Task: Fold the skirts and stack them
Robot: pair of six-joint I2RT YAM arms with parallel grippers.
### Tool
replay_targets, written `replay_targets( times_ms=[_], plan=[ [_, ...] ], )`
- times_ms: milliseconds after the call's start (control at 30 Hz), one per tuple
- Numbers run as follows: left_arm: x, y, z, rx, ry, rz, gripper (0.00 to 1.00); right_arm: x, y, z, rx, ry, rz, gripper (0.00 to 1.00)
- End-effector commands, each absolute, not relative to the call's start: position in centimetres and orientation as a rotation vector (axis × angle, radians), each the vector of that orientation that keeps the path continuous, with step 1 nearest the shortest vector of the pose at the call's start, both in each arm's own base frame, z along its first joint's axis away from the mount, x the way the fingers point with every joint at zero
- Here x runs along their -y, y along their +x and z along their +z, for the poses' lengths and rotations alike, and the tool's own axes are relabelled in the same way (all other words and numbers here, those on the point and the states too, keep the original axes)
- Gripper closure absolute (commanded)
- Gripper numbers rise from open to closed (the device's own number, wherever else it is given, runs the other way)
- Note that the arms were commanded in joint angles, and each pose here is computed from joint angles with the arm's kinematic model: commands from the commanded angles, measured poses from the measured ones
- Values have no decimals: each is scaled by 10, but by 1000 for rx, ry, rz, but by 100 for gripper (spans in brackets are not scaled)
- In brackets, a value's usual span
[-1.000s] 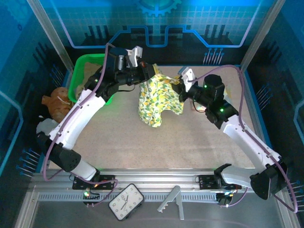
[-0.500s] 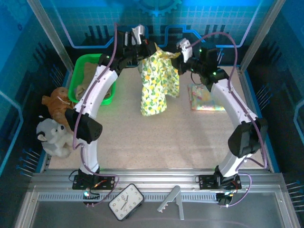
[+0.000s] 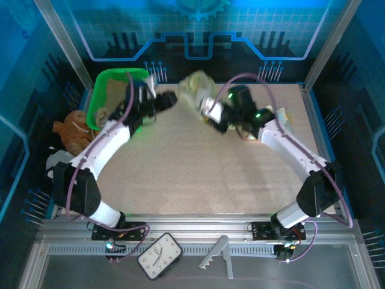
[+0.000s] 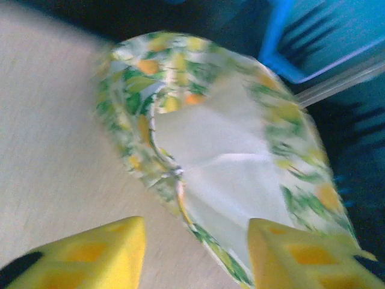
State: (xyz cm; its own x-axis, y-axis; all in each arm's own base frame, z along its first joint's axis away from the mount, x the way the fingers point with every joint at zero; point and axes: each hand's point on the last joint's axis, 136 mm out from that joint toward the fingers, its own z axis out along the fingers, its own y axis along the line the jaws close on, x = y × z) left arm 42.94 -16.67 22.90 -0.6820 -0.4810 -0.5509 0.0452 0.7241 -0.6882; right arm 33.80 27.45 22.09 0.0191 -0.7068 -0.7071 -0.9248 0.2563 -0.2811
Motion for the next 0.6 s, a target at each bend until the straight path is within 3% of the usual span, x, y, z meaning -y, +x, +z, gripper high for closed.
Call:
replay_targets(
  times_ms=[0,100,133,167,267,433,567],
  plan=[
    [146,391,160,-2210,-611,-885,38,-285,261,147,-1899,-1762,553,68],
    [130,361,141,-2230,-692,-824,23,-301,231,140,-1984,-1725,786,38],
    [125,357,142,-2234,-690,-792,18,-305,231,143,-1977,-1695,811,15],
    [123,355,144,-2242,-679,-763,13,-308,236,149,-1955,-1656,814,0],
    [124,364,157,-2262,-633,-721,1,-311,269,169,-1909,-1451,738,0],
    [163,403,169,-2324,-493,-829,1,-268,353,191,-2062,-774,649,0],
    [207,432,161,-2428,-375,-853,1,-221,376,173,-2212,-279,679,0]
  ],
)
